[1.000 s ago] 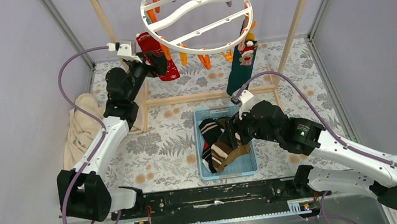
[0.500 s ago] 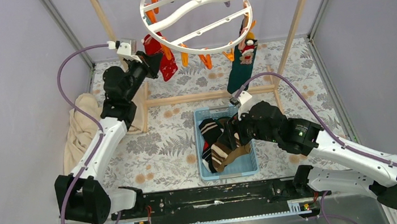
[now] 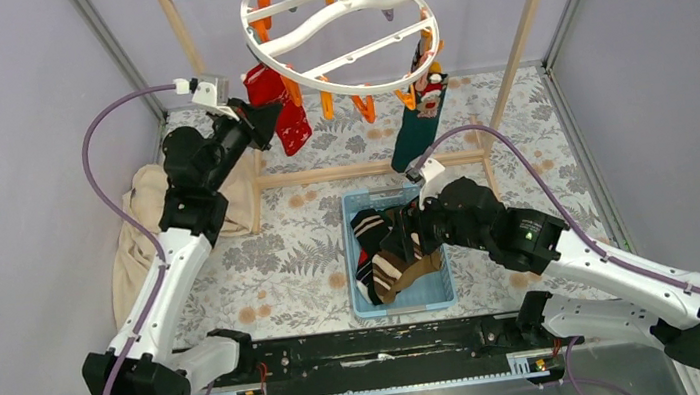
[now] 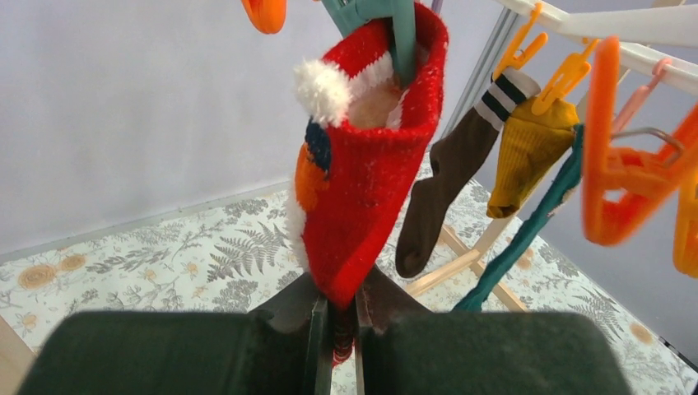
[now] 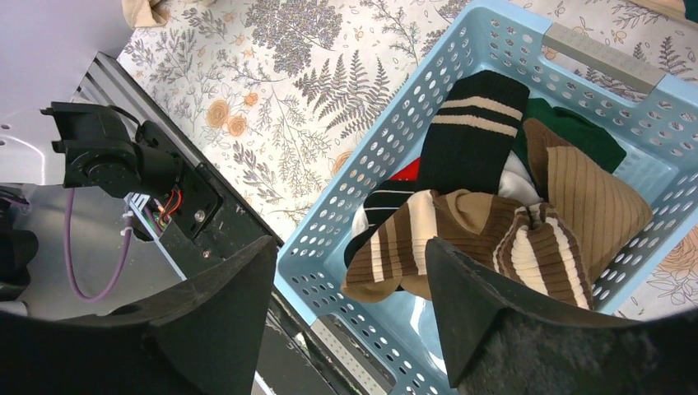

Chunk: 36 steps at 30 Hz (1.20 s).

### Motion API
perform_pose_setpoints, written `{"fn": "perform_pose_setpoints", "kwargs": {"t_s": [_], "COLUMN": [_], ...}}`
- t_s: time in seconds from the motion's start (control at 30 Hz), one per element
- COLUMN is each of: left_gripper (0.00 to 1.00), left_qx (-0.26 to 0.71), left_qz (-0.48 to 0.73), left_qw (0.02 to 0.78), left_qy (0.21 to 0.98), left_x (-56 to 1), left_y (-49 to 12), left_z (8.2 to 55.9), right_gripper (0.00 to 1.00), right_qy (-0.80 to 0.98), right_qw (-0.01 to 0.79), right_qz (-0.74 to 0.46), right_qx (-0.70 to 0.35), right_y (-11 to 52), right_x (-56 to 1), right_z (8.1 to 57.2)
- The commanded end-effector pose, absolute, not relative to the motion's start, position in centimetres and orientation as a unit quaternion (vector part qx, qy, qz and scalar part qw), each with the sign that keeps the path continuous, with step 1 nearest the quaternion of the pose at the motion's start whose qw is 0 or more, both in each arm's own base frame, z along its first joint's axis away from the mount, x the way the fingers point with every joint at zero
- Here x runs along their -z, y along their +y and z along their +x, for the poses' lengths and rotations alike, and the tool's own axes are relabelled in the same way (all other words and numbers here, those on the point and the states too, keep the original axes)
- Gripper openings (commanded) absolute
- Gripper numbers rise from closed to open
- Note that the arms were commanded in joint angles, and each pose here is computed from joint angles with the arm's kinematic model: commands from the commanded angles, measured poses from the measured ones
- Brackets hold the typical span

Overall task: Remove the socks clipped to the hanger
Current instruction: Remove the sock from the hanger.

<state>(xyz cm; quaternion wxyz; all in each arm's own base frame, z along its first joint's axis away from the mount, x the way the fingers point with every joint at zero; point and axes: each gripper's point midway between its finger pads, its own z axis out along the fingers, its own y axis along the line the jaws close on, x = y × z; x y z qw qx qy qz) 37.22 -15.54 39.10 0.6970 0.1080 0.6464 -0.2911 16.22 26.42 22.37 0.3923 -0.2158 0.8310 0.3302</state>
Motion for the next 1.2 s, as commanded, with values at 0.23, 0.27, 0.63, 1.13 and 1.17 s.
{"fn": "perform_pose_setpoints", "kwargs": {"t_s": [0.23, 0.27, 0.63, 1.13, 1.17], "left_gripper": [0.15, 0.15, 0.15, 0.13, 0.13], "left_qx": [0.316, 0.320, 0.353, 0.413, 0.416], "left_qz": [0.125, 0.128, 0.135, 0.108, 0.106], "left_qw": [0.668, 0.665, 0.626, 0.581, 0.577], "left_qy": [0.662, 0.663, 0.682, 0.693, 0.694], "left_x": [-40.6, -40.6, -40.6, -40.9, -40.9], "left_y": [-16.8, -17.1, -20.5, -21.8, -21.8], "left_z": [33.5, 33.2, 30.2, 27.1, 27.0], "right_gripper": [0.72, 0.72, 0.70, 0.75, 0.75], "right_qy": [0.824, 0.824, 0.804, 0.692, 0.684], "right_qw": [0.409, 0.413, 0.458, 0.580, 0.586], "right_qz": [-0.198, -0.198, -0.189, -0.221, -0.226], "right_qx": [-0.337, -0.335, -0.329, -0.369, -0.372], "right_y": [28.1, 28.2, 30.8, 34.4, 34.7], "right_x": [-23.2, -23.3, -25.8, -30.3, -30.5], "right_z": [17.7, 18.0, 21.1, 24.1, 24.2]}}
